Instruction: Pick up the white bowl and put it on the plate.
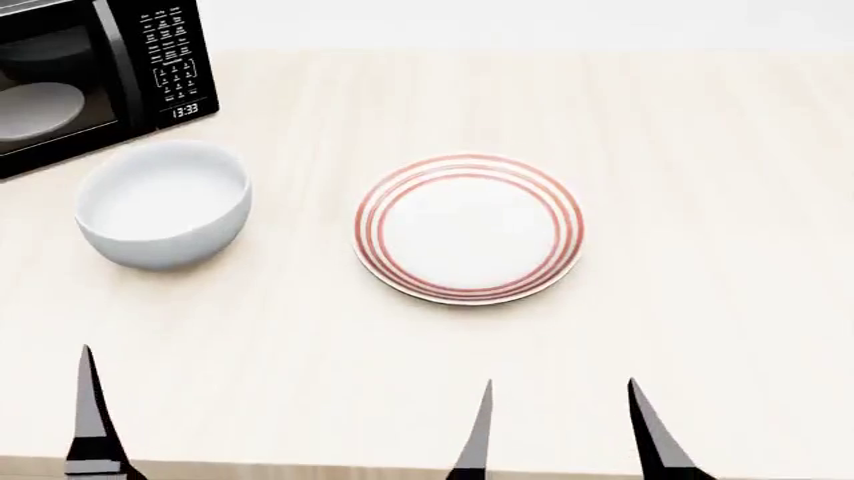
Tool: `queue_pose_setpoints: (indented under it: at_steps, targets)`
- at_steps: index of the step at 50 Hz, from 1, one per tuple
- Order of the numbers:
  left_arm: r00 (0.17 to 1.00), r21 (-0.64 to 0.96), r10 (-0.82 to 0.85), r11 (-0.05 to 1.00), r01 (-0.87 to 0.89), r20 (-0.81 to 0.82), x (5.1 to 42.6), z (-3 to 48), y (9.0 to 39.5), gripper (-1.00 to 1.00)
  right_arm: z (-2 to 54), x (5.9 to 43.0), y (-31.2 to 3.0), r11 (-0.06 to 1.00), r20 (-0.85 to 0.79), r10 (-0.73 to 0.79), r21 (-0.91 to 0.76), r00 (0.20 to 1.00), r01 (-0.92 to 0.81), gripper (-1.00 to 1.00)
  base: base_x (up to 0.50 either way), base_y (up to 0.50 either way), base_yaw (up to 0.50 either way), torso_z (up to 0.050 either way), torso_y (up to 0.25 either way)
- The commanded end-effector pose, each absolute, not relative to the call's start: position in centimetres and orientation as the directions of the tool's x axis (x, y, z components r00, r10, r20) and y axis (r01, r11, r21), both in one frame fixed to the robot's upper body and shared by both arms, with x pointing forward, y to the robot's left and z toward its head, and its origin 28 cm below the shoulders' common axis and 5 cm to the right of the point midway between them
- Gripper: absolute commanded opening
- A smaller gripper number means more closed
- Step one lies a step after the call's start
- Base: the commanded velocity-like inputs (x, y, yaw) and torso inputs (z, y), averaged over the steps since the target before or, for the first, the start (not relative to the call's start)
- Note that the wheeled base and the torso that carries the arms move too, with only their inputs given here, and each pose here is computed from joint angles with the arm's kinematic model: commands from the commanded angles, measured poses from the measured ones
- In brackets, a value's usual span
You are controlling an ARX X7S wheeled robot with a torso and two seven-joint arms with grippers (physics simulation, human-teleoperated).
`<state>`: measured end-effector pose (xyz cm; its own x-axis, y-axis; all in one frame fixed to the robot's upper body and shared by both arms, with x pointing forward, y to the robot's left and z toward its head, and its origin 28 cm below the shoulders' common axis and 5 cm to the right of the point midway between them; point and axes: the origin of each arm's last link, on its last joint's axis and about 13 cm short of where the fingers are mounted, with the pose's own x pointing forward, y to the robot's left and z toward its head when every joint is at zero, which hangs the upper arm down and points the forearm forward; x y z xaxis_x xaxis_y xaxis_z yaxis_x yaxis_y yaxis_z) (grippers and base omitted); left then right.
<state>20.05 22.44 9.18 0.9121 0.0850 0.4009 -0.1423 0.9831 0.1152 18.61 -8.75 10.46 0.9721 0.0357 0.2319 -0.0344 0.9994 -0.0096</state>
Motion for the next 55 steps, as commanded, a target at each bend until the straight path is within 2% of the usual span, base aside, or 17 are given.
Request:
queue_pose_setpoints:
  at_steps: [1, 39, 55]
  targets:
    - [0.893, 0.094, 0.104, 0.983, -0.160, 0.438, 19.5, 10.7, 22.7, 1.00, 11.9, 17.8, -8.8, 0.999, 0.296, 0.040, -0.023, 0.954, -0.035, 1.00, 0.50, 0.00, 0.00, 0.000, 0.000]
    - [0.887, 0.132, 0.112, 0.973, -0.189, 0.448, 19.4, 10.1, 23.0, 1.00, 11.6, 17.9, -8.7, 0.999, 0.294, 0.040, -0.015, 0.955, -0.038, 1.00, 0.50, 0.00, 0.00, 0.000, 0.000]
    - [0.879, 0.167, 0.176, 0.947, -0.274, 0.443, 18.3, 13.2, 23.9, 1.00, 11.3, 18.0, -8.6, 0.999, 0.301, 0.040, -0.038, 0.953, -0.030, 1.00, 0.00, 0.00, 0.00, 0.000, 0.001]
